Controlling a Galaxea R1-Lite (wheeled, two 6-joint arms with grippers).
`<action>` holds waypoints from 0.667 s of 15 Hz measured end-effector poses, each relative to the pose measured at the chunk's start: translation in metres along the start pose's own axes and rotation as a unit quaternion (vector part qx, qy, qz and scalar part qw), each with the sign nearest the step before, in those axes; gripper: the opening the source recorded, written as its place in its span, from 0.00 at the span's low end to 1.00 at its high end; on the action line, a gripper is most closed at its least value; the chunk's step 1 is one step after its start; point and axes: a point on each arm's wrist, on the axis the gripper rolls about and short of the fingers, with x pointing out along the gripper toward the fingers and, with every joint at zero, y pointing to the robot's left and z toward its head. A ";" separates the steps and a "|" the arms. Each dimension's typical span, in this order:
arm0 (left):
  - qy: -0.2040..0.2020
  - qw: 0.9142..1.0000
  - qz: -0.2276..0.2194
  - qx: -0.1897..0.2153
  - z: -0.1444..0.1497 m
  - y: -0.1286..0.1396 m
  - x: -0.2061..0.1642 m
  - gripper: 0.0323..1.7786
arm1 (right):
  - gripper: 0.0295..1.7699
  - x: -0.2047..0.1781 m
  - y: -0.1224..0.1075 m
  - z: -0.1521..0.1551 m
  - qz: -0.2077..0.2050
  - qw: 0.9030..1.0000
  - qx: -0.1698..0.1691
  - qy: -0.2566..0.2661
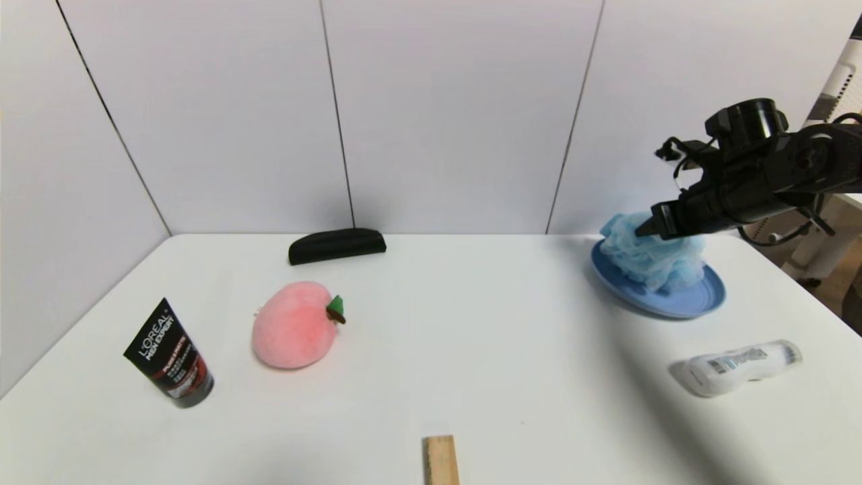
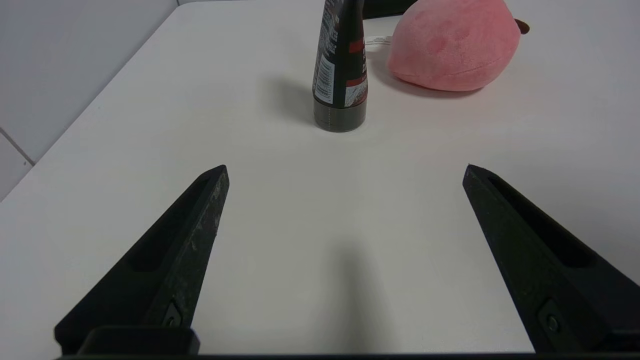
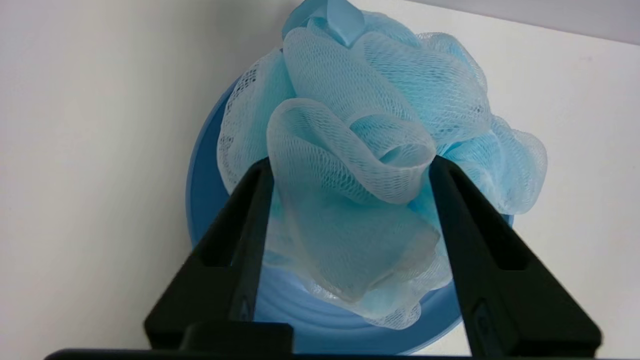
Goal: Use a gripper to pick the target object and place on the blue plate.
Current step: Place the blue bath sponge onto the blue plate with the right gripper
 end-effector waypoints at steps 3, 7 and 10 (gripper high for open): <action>0.000 1.000 0.000 0.000 0.000 0.000 0.000 0.95 | 0.74 -0.025 0.001 -0.003 0.000 1.000 0.000 -0.001; 0.000 1.000 0.000 0.000 0.000 0.000 0.000 0.95 | 0.83 -0.093 0.005 -0.022 -0.006 1.000 0.000 -0.026; 0.000 1.000 0.000 0.000 0.000 0.000 0.000 0.95 | 0.87 -0.150 0.012 -0.058 -0.013 0.999 0.001 -0.052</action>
